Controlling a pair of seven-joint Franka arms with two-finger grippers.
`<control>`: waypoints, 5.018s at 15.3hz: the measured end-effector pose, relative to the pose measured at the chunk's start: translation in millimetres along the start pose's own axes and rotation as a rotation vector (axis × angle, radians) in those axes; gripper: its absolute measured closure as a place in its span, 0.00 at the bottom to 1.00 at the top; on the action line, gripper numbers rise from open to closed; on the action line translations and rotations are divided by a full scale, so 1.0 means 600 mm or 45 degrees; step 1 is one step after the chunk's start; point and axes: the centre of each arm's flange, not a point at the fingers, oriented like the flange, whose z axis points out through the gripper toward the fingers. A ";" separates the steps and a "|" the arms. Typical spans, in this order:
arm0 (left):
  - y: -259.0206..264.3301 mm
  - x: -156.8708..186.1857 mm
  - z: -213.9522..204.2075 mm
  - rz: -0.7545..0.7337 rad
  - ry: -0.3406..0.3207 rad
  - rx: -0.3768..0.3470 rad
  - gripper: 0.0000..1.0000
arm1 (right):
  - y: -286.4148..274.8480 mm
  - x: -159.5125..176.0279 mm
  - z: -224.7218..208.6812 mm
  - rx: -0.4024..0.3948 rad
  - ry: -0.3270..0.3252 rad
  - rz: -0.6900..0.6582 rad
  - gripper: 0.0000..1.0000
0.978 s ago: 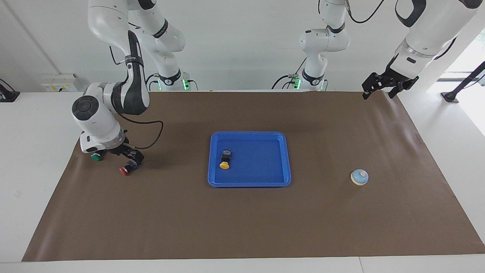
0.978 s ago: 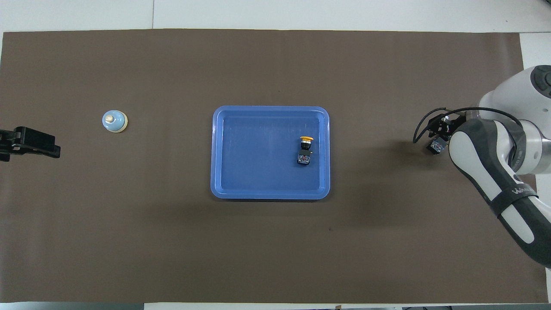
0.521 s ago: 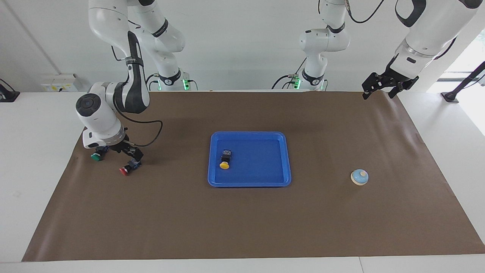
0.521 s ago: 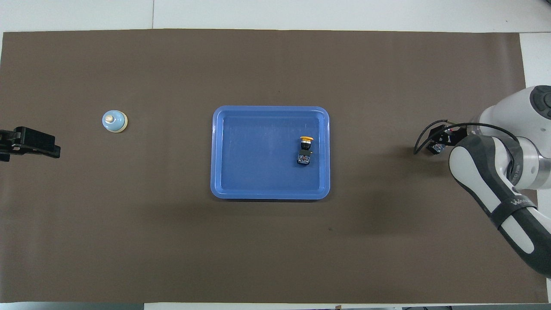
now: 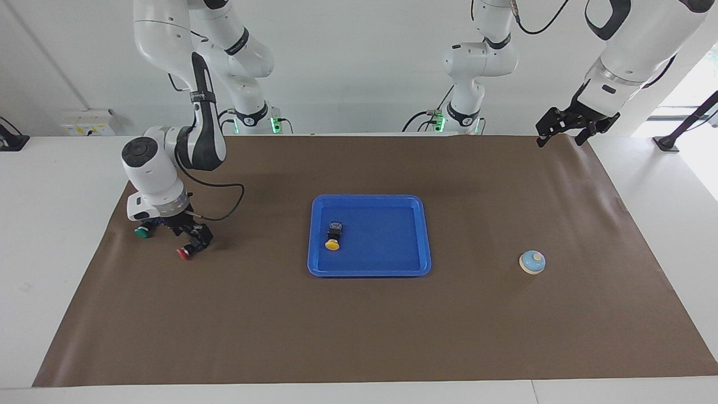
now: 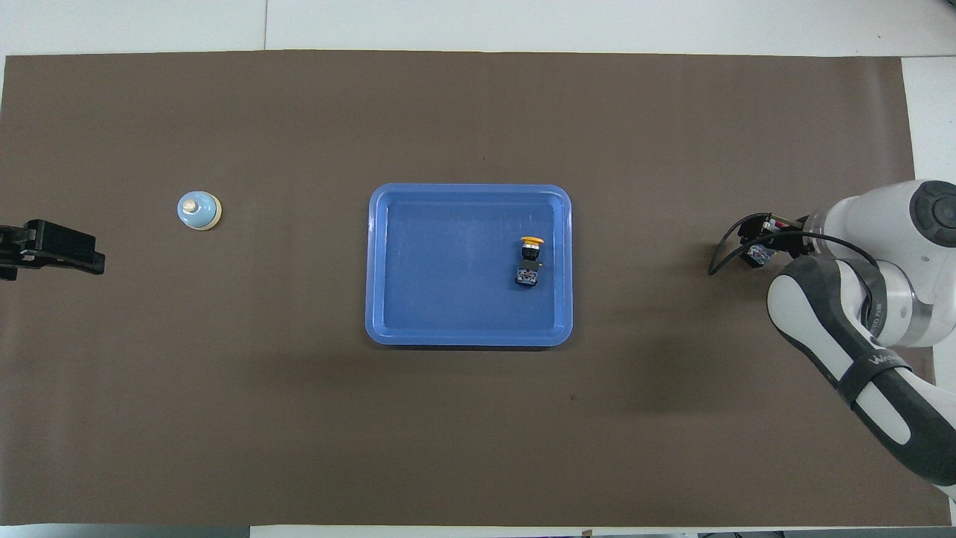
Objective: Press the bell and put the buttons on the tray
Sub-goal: 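Move the right gripper back and grasp the red-capped button, then carry the red button into the blue tray and release it, then move the right gripper to the green-capped button and grasp it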
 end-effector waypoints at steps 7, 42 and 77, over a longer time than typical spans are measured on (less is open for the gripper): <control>0.000 0.000 0.000 0.000 0.000 0.000 0.00 | -0.004 -0.002 0.024 0.004 -0.011 0.108 0.13; 0.000 0.000 0.000 0.000 0.000 0.000 0.00 | -0.662 -0.388 -0.039 0.082 -0.175 -0.605 0.59; 0.000 0.000 0.000 0.000 0.000 0.000 0.00 | 0.278 0.075 -0.055 -0.063 -0.058 -0.270 0.00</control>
